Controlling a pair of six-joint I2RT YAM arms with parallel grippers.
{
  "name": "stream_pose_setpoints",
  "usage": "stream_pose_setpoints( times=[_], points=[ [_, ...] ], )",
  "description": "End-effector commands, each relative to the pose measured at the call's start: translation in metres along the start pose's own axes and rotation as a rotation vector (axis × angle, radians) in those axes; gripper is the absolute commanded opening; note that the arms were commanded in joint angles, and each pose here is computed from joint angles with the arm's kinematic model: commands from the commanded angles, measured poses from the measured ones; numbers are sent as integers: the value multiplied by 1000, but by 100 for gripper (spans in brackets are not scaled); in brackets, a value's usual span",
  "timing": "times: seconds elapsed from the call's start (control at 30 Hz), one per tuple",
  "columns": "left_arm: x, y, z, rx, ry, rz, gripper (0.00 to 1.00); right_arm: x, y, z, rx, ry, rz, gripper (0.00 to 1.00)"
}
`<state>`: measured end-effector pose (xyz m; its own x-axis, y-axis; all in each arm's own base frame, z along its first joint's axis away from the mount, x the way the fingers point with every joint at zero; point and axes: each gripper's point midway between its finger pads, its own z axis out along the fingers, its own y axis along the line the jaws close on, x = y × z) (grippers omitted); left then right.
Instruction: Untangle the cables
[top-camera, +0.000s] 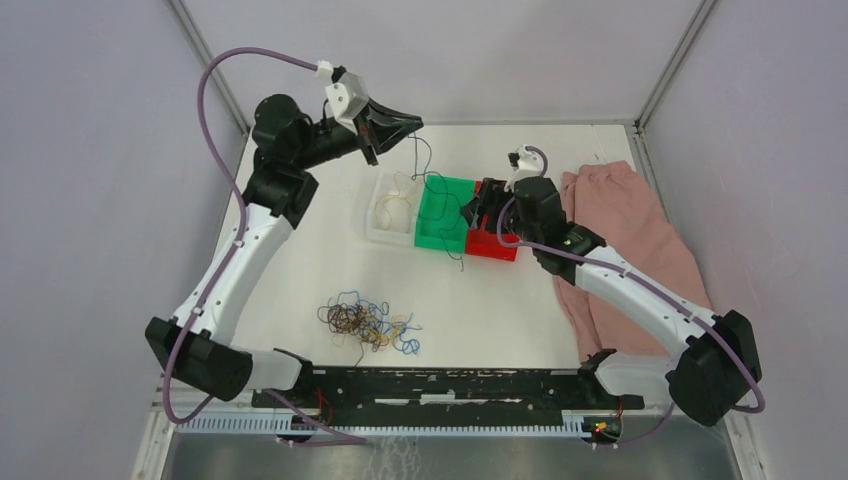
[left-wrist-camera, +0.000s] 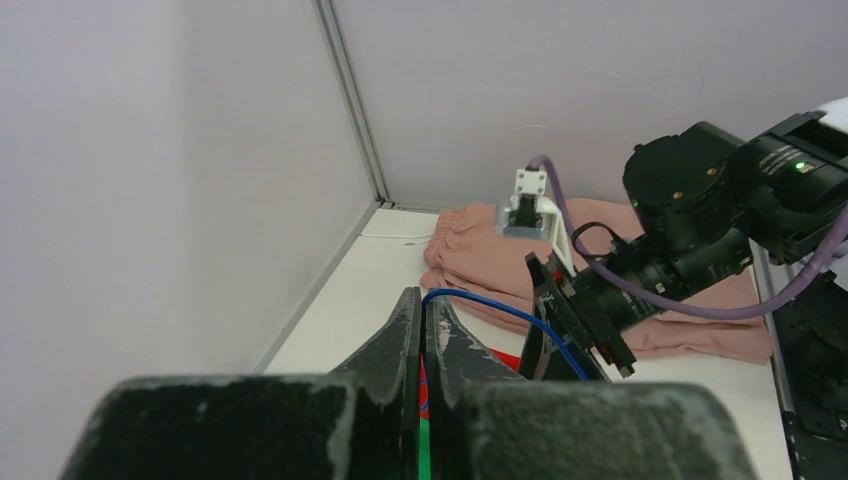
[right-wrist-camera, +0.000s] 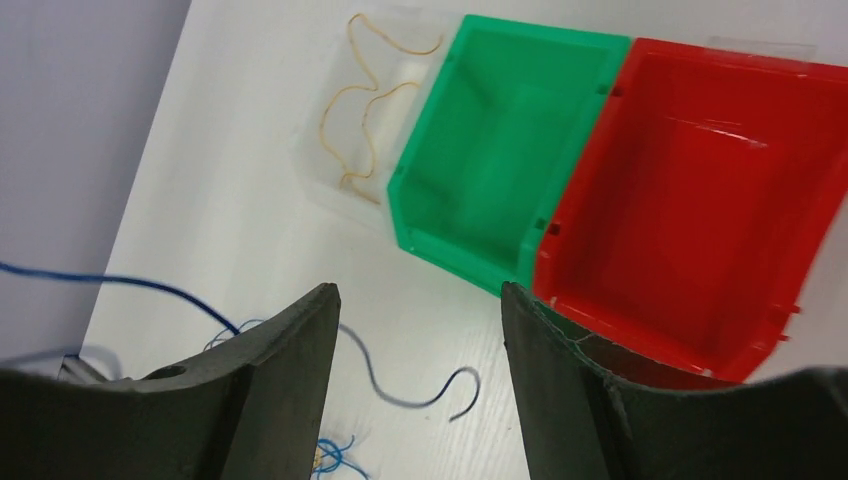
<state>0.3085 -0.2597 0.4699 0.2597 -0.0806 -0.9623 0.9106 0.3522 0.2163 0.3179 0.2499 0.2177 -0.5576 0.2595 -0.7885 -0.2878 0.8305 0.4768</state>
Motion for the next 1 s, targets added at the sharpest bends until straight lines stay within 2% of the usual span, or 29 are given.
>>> stream_pose_setpoints(
  times=[0.0, 0.4, 0.67, 0.83, 0.97],
  points=[
    [-15, 15, 21, -14, -67, 79, 3, -34, -15, -14, 57, -109, 19, 67],
    [28, 63, 76, -12, -22, 85, 3, -41, -46, -6, 110, -126, 33, 67],
    [39, 84, 87, -57, -9, 128, 3, -36, -57, 2, 108, -98, 49, 66],
    [68, 83, 80, -67, 51, 166, 3, -34, -60, 3, 104, -95, 64, 66],
    [60, 94, 82, -103, 29, 212, 3, -32, -62, 4, 98, -88, 81, 66]
  ],
)
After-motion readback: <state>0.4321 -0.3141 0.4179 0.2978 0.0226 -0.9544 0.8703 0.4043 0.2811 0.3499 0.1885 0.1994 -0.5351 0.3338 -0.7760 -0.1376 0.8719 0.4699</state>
